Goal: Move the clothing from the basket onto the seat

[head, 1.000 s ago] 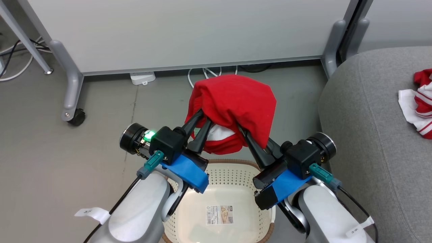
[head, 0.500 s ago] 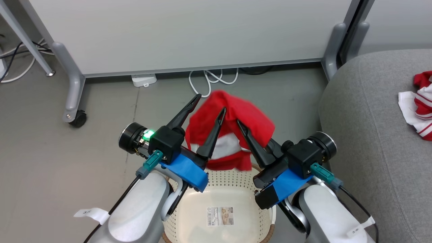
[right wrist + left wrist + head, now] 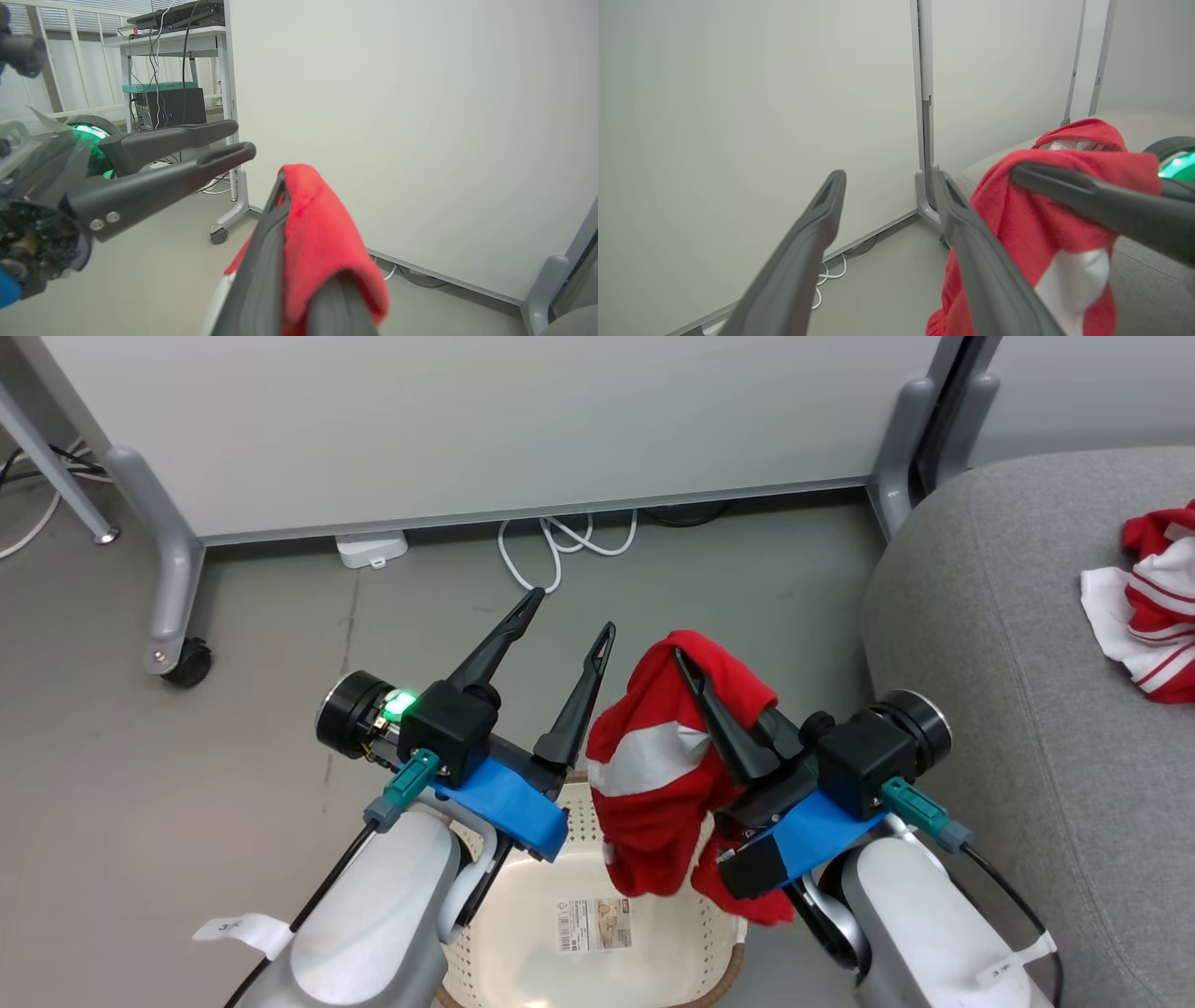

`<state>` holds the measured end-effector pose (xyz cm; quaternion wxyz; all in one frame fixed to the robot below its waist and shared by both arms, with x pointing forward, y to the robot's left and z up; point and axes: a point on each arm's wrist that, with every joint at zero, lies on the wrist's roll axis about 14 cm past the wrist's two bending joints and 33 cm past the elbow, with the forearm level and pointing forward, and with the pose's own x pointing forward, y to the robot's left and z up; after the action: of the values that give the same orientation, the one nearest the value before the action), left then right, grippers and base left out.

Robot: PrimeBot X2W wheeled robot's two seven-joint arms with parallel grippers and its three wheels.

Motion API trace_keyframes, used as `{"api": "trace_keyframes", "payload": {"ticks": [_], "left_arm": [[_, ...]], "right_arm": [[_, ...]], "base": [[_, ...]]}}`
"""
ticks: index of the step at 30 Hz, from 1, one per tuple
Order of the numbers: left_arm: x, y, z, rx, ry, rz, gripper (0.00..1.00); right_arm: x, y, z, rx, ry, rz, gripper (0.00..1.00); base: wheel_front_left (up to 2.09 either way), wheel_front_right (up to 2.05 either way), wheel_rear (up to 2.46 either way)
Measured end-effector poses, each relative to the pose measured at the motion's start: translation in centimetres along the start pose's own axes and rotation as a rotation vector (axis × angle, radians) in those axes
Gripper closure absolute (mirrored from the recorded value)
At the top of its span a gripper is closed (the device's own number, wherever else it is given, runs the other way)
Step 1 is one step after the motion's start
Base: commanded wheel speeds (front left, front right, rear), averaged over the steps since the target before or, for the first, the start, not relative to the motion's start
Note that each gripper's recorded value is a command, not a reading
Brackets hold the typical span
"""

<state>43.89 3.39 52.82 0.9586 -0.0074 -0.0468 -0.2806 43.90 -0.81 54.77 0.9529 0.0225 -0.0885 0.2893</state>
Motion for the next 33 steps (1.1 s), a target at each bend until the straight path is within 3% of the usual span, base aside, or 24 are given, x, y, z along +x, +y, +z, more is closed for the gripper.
{"api": "trace_keyframes", "payload": {"ticks": [14, 33], "left_arm": [[2.5, -3.7, -2.1, -0.043, 0.028, -0.127, 0.00], [5.1, -11.8, -5.4, -0.101, 0.078, -0.391, 0.00]], "right_arm": [[-3.0, -7.0, 1.4, -0.075, -0.026, -0.203, 1.00], [-10.2, -15.1, 1.9, -0.155, 0.012, -0.495, 1.00]], "base": [[0.00, 0.00, 0.00], [0.00, 0.00, 0.00]]}}
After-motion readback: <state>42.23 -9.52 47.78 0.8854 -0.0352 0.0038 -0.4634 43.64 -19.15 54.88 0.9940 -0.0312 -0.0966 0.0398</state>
